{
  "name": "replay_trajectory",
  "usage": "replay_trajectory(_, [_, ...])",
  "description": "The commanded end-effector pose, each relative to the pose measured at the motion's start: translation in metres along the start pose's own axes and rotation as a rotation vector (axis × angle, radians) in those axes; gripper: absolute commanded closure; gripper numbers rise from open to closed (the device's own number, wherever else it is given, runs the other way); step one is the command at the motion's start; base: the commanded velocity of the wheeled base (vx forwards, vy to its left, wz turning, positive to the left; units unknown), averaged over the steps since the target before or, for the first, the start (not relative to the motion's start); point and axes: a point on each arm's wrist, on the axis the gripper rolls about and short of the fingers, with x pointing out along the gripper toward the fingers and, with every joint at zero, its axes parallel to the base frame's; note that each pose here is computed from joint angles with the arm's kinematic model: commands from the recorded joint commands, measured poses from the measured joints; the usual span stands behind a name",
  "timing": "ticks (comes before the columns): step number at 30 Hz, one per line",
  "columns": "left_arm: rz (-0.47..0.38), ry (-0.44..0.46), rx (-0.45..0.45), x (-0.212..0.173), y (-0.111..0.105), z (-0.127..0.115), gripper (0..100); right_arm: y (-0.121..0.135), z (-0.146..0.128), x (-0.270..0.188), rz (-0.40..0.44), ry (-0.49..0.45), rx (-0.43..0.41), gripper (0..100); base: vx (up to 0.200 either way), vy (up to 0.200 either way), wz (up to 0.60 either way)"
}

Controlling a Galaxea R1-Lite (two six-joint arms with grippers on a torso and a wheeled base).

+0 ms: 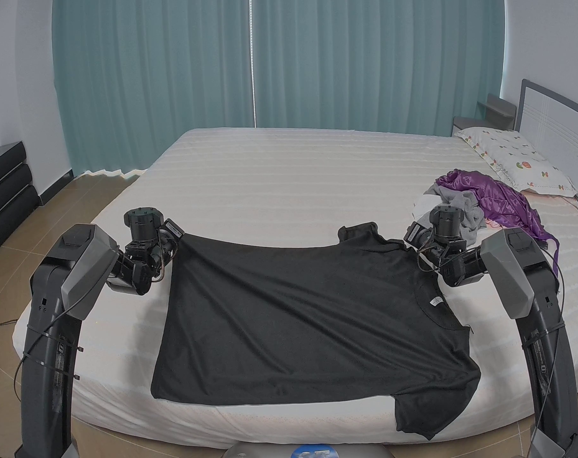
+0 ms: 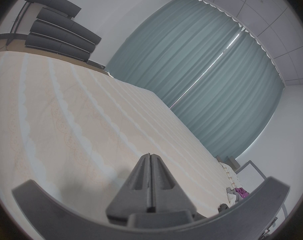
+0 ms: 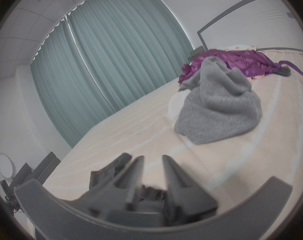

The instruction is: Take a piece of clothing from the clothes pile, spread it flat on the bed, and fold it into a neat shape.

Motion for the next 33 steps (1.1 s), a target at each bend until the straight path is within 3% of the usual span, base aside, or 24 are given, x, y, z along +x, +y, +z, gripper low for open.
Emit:
replay_trajectory(1, [0.004,0.003,0.000,0.000,0.001,-0.002,100,0.001,-0.018,0.003,0.002,0.030,-0.012,0,0.000,0.000,0.00])
replay_trajectory(11, [0.005,0.007,0.001,0.000,0.001,-0.002,100,-0.007,-0.035,0.005,-0.029,0.086,-0.022,0,0.000,0.000,0.00])
replay_trajectory(12, [0.004,0.005,0.001,0.000,0.001,-0.002,100,-0.007,-0.034,0.005,-0.030,0.085,-0.021,100,0.000,0.000,0.00])
replay_trajectory(24, [-0.004,-0.008,0.007,0.004,0.002,-0.004,100,-0.012,-0.016,0.006,-0.064,0.010,-0.002,100,0.000,0.000,0.00])
replay_trajectory(33, [-0.044,-0.055,0.001,0.013,0.000,-0.003,100,-0.007,0.019,0.009,-0.041,-0.166,0.030,100,0.000,0.000,0.00])
